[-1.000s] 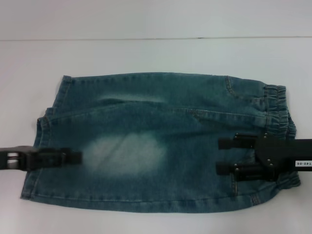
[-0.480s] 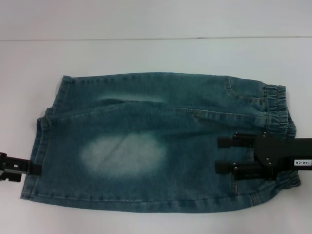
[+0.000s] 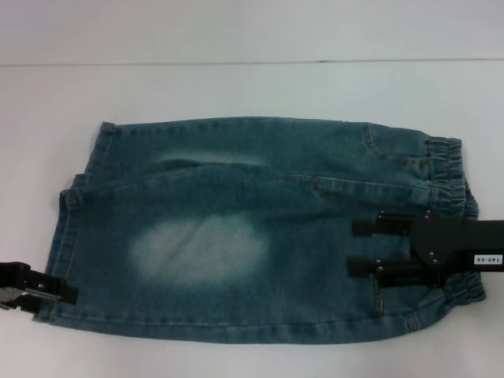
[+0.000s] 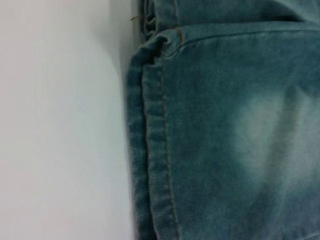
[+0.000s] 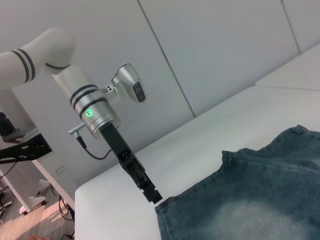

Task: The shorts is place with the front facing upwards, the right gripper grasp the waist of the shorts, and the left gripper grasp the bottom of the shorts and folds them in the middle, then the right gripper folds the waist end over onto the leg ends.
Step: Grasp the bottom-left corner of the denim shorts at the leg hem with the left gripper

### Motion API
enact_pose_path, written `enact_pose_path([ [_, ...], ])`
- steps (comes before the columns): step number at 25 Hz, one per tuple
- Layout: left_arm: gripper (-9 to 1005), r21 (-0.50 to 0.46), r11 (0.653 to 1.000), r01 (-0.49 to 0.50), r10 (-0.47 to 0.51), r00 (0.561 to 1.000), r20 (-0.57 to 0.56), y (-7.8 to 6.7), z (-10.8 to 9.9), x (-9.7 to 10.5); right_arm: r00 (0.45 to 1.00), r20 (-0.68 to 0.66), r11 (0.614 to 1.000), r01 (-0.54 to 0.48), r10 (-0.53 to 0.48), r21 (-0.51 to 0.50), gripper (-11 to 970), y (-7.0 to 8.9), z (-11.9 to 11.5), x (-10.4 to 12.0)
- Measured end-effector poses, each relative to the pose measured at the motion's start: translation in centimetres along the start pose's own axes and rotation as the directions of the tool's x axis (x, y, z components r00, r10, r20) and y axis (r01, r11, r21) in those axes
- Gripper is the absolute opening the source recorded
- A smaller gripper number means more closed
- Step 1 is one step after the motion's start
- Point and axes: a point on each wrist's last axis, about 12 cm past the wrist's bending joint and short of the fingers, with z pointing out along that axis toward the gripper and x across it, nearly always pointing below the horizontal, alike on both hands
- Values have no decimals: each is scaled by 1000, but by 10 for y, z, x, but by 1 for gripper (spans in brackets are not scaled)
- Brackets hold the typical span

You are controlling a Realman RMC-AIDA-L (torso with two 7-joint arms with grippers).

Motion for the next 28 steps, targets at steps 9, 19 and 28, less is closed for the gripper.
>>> enact_pose_path([
  [9,810,-31,999,-11,11,1000,-4,1,4,-2,1000,-1,1000,-3,3,-2,850,0,1,1],
  [19,810,-41,999,-9,9,1000,4,2,5,-3,1000,-3,1000,-2,2,-3,850,0,1,1],
  [28,810,-42,999,-10,11,1000,3,2,6,-4,1000,-1,1000,-1,1,-3,851,0,2,1],
])
